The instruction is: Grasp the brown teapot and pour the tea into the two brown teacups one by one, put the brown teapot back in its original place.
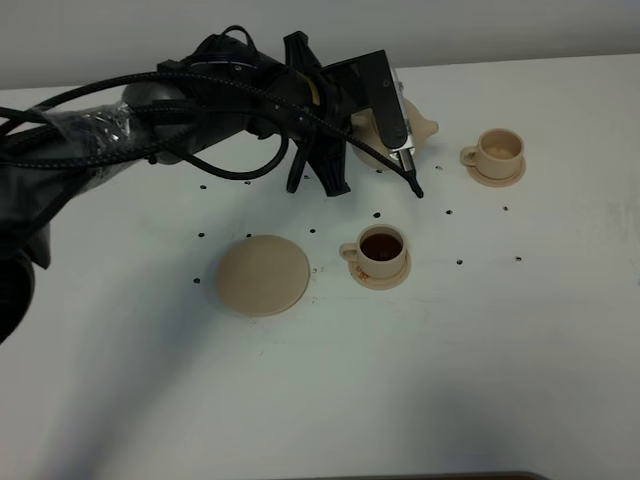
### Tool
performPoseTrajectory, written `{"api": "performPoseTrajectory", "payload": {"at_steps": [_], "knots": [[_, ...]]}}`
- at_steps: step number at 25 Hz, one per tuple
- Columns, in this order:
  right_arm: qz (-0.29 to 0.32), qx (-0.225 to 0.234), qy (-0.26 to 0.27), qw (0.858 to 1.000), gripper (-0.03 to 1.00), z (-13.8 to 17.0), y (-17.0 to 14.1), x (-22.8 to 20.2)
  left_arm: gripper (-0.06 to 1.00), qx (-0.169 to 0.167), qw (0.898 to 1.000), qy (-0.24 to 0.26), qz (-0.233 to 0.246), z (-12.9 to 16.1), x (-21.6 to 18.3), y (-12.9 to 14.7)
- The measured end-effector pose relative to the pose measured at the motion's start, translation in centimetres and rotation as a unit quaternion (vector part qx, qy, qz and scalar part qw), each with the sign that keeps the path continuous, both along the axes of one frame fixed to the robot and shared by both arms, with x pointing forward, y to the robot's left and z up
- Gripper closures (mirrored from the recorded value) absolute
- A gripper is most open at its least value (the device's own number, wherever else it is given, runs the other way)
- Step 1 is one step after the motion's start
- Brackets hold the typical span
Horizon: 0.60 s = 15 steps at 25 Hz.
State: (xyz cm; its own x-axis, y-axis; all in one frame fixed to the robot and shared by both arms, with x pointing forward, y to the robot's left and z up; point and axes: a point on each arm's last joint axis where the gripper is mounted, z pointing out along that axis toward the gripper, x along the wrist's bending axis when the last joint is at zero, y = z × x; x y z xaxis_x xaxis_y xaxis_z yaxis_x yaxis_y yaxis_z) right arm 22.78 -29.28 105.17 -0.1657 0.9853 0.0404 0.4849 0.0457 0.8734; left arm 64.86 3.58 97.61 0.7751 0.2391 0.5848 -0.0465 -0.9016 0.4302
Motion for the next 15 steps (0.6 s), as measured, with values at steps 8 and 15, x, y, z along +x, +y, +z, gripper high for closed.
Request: {"api": "performPoseTrajectory", "payload": {"at_steps": [8,15], "knots": [[0.0,0.0,0.0,1.0,0.55,0.0,0.0,0.0,0.82,0.005,1.0,-0.009,-0.025,0.3,1.1,-2.8],[0.0,0.0,0.0,1.0,0.55,0.0,0.0,0.0,0.82,0.007,0.999,-0.009,-0.034,-0.5,1.5,-4.0]]}}
